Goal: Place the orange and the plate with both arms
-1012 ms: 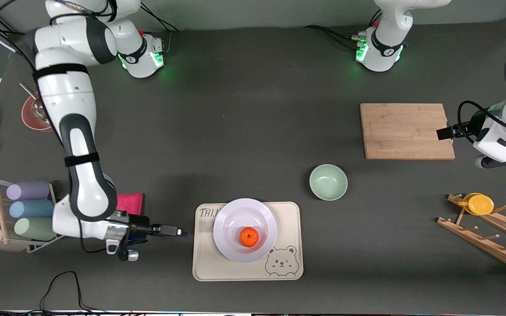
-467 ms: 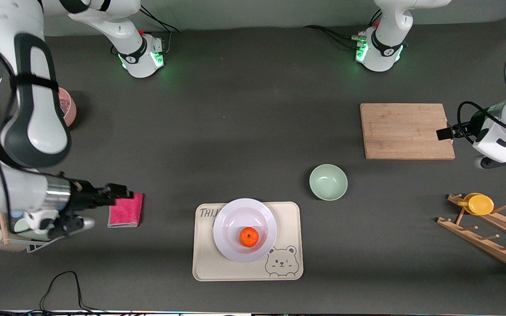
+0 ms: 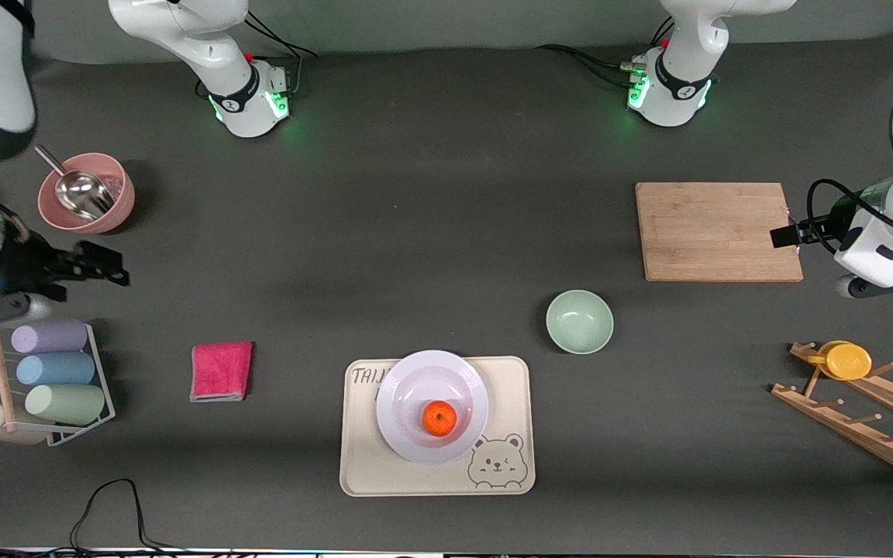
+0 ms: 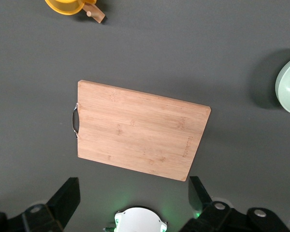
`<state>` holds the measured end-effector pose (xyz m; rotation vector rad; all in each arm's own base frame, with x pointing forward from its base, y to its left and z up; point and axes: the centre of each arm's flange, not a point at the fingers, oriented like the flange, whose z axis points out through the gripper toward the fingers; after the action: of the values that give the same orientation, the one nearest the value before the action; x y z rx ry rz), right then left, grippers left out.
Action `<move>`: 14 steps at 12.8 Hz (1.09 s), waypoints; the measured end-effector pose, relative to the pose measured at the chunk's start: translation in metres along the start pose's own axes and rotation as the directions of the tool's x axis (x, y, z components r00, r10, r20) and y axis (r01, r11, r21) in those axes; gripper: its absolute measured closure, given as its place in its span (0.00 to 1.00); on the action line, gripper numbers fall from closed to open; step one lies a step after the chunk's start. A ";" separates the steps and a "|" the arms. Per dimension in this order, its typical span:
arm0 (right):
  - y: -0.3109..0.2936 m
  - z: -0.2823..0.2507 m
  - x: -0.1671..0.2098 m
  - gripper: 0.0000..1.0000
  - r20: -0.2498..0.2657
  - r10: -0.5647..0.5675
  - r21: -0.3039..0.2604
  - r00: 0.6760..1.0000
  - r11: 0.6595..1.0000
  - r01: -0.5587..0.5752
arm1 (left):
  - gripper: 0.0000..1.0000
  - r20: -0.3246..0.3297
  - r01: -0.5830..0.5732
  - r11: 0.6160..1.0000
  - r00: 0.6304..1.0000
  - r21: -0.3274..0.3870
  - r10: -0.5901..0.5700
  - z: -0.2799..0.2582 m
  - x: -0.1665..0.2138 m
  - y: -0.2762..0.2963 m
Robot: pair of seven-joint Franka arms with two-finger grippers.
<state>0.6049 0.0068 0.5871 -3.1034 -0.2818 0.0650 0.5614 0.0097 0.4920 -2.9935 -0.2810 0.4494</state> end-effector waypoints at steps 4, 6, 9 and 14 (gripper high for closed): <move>0.027 -0.010 -0.024 0.00 0.016 0.058 -0.026 0.998 0.998 -0.058 | 0.00 -0.052 -0.005 1.000 0.999 -0.012 0.004 -0.025 -0.009 0.001; 0.029 -0.005 -0.025 0.00 0.026 0.064 -0.025 0.998 0.998 -0.063 | 0.00 -0.105 -0.020 1.000 0.994 -0.020 0.018 -0.050 -0.029 0.005; 0.028 -0.005 -0.025 0.00 0.025 0.064 -0.026 0.998 0.998 -0.064 | 0.00 -0.177 -0.052 0.998 0.983 -0.029 0.046 -0.080 -0.070 0.012; 0.030 -0.005 -0.026 0.00 0.025 0.069 -0.028 0.997 0.997 -0.068 | 0.00 -0.225 -0.113 0.993 0.969 -0.022 0.106 -0.087 -0.102 0.011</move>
<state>0.5853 -0.0272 0.5924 -3.1404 -0.1782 0.1041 0.4935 -0.0270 0.6025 -3.0666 -0.1049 0.1138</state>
